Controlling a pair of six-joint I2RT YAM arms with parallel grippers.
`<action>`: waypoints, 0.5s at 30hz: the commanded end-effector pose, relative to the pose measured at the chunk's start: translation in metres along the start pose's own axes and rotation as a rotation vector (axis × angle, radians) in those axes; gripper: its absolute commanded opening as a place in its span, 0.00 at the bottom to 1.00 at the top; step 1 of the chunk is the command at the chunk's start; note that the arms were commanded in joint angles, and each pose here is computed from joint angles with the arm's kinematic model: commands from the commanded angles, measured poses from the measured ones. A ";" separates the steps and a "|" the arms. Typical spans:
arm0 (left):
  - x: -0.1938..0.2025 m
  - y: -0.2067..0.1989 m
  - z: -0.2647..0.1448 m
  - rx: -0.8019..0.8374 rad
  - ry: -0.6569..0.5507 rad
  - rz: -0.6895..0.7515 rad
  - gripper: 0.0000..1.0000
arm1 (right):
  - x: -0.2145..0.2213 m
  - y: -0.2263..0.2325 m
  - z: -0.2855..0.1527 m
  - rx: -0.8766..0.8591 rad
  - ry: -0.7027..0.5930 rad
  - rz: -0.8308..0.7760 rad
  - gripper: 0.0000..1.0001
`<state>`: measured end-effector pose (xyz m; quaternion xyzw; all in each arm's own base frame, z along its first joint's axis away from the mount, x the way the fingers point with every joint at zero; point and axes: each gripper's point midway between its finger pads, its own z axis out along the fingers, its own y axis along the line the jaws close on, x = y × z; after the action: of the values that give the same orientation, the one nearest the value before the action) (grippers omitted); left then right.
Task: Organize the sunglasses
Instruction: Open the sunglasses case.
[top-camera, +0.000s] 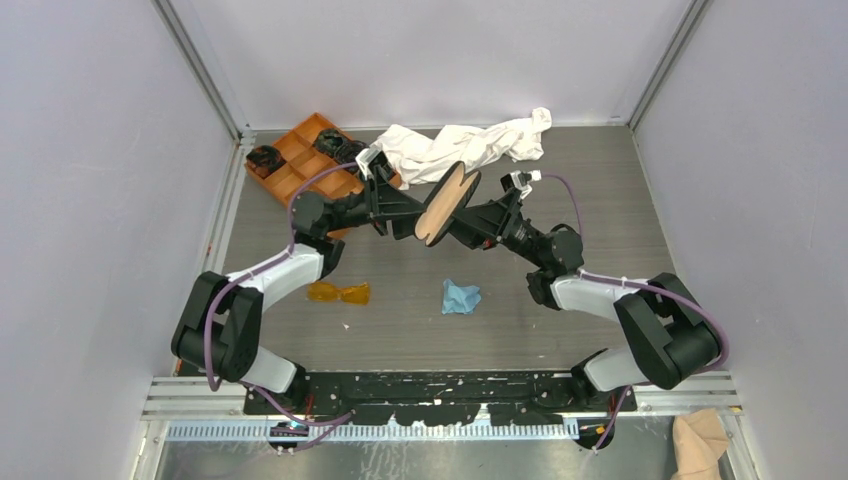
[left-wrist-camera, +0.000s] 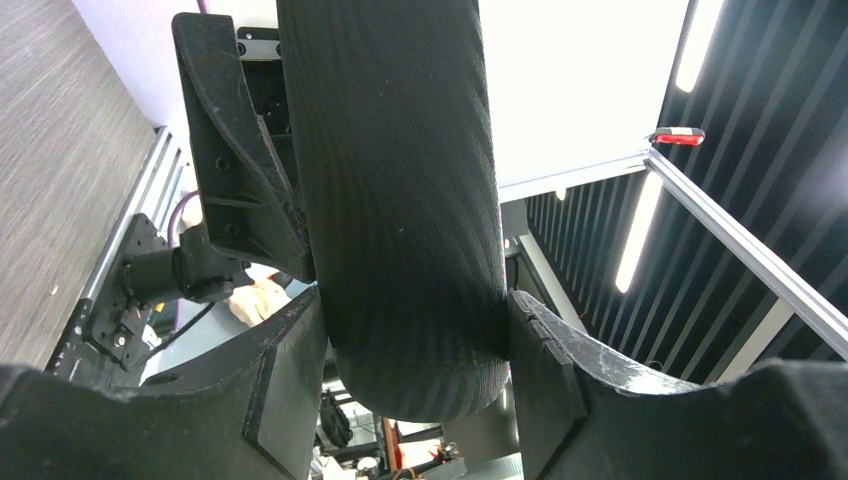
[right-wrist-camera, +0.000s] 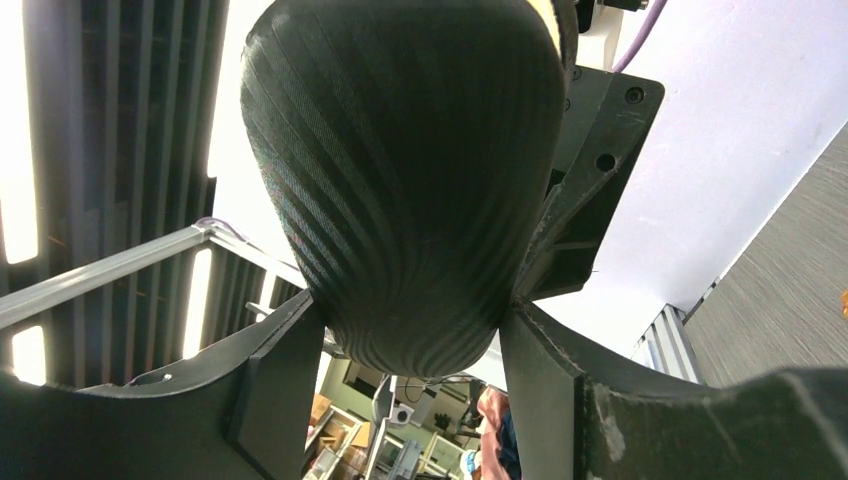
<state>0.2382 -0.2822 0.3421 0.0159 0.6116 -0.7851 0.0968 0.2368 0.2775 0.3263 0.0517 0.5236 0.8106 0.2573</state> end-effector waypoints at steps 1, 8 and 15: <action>-0.021 -0.118 -0.019 0.289 -0.199 0.340 0.00 | 0.008 -0.035 -0.018 0.120 0.047 0.069 0.11; -0.027 -0.125 -0.025 0.302 -0.229 0.343 0.00 | 0.010 -0.040 -0.023 0.134 0.039 0.073 0.19; -0.031 -0.120 -0.030 0.288 -0.243 0.333 0.00 | 0.015 -0.050 -0.035 0.166 0.018 0.068 0.32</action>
<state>0.2679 -0.2291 0.4211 -0.0112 0.5167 -0.8175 0.2542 0.2367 0.2731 0.2596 0.1085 0.5935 0.7702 0.2069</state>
